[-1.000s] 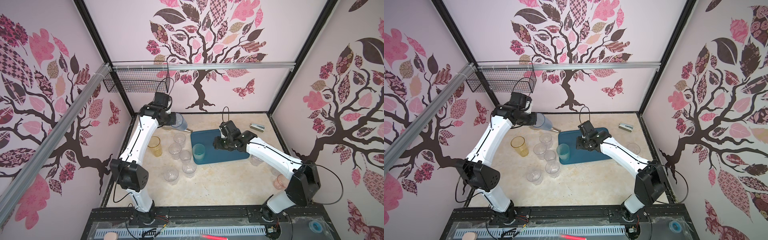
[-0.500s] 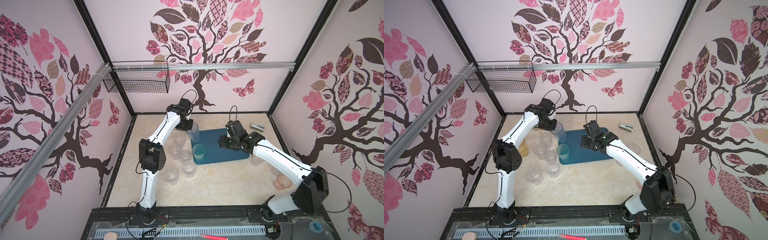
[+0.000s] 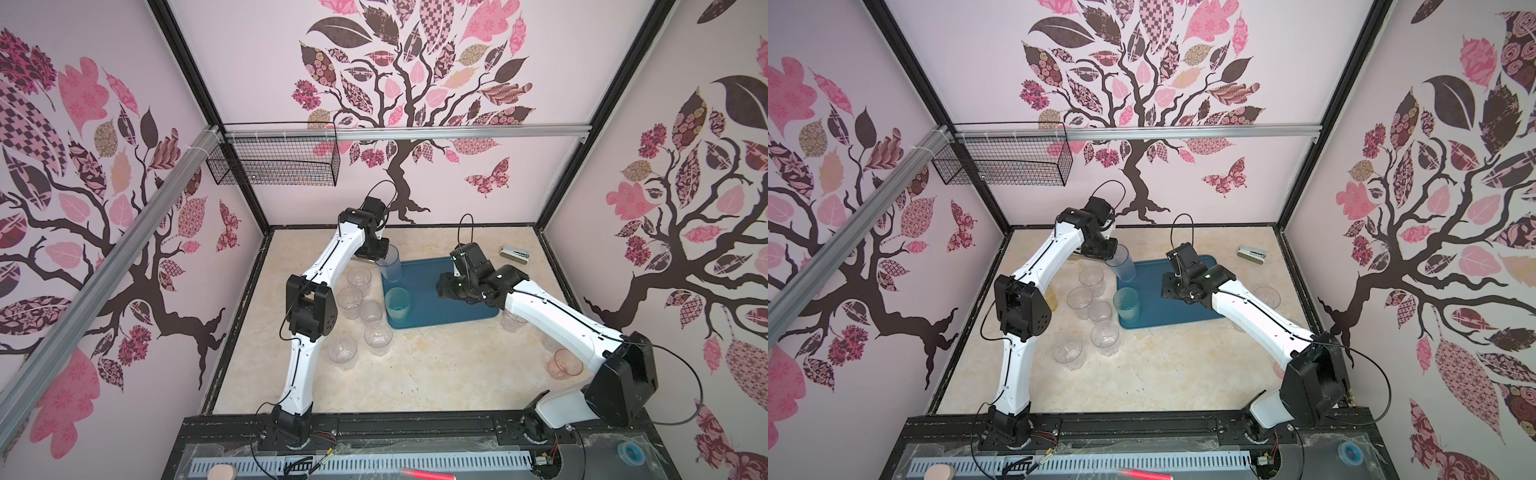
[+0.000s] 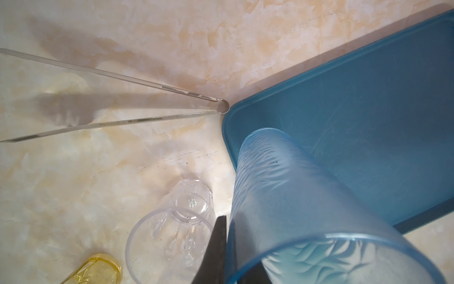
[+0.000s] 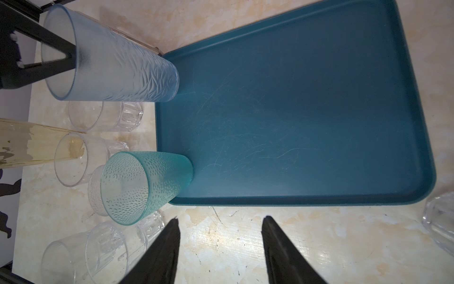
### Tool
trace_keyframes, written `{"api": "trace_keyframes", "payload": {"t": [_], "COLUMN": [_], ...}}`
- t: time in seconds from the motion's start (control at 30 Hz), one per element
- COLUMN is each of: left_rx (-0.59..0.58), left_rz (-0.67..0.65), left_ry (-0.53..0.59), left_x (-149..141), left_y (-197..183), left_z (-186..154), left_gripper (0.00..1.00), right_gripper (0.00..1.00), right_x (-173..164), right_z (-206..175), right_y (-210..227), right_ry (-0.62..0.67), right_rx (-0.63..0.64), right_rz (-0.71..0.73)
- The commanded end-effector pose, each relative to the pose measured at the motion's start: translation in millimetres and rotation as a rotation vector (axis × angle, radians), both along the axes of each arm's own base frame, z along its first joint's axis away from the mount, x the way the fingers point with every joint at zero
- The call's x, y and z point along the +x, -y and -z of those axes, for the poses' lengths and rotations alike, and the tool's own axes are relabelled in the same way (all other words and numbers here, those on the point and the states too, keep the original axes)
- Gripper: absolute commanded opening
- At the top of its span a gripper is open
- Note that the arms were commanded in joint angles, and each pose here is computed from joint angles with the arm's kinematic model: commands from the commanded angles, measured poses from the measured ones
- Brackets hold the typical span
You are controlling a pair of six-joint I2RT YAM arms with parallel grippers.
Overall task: Place the glasses into the tray
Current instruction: Place the glass on the tray.
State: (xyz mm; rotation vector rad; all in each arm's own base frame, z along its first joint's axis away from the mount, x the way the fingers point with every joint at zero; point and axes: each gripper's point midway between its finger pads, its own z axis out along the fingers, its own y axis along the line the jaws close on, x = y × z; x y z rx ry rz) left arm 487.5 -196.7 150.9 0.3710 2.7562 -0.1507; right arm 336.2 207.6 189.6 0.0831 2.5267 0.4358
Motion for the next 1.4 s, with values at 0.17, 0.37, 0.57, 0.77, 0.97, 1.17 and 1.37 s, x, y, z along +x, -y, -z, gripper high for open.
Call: {"api": "trace_keyframes", "payload": {"t": [0.17, 0.37, 0.57, 0.77, 0.97, 1.17, 1.37], "left_rx": [0.078, 0.102, 0.061, 0.006, -0.015, -0.009, -0.019], "left_rz": [0.011, 0.010, 0.020, 0.029, 0.038, 0.037, 0.035], "left_ry": [0.017, 0.028, 0.015, 0.033, 0.059, 0.094, 0.150], "left_x": [6.1, 7.4, 7.2, 9.0, 9.6, 5.9, -1.2], "left_y": [1.7, 0.1, 9.1, 18.6, 25.1, 20.8, 15.6], "left_z": [3.2, 1.9, 6.2, -2.4, -11.4, -31.3, -59.3], "left_gripper": [0.00, 0.00, 0.06, 0.20, 0.27, 0.34, 0.43], "right_gripper": [0.57, 0.57, 0.57, 0.57, 0.57, 0.57, 0.57], "right_x": [-2.2, -3.5, -3.7, -4.7, -4.2, -4.1, -3.3], "right_z": [6.5, 11.2, 12.2, 15.8, 15.8, 14.7, 15.6], "right_y": [2.9, 3.0, 0.7, 0.0, -1.0, -2.6, -9.3], "right_ry": [-0.014, -0.021, -0.024, -0.034, -0.034, -0.035, -0.045], "right_rx": [-0.007, -0.005, 0.005, 0.004, 0.008, 0.014, 0.036], "right_rz": [0.006, 0.007, 0.002, -0.005, -0.007, -0.012, -0.030]}}
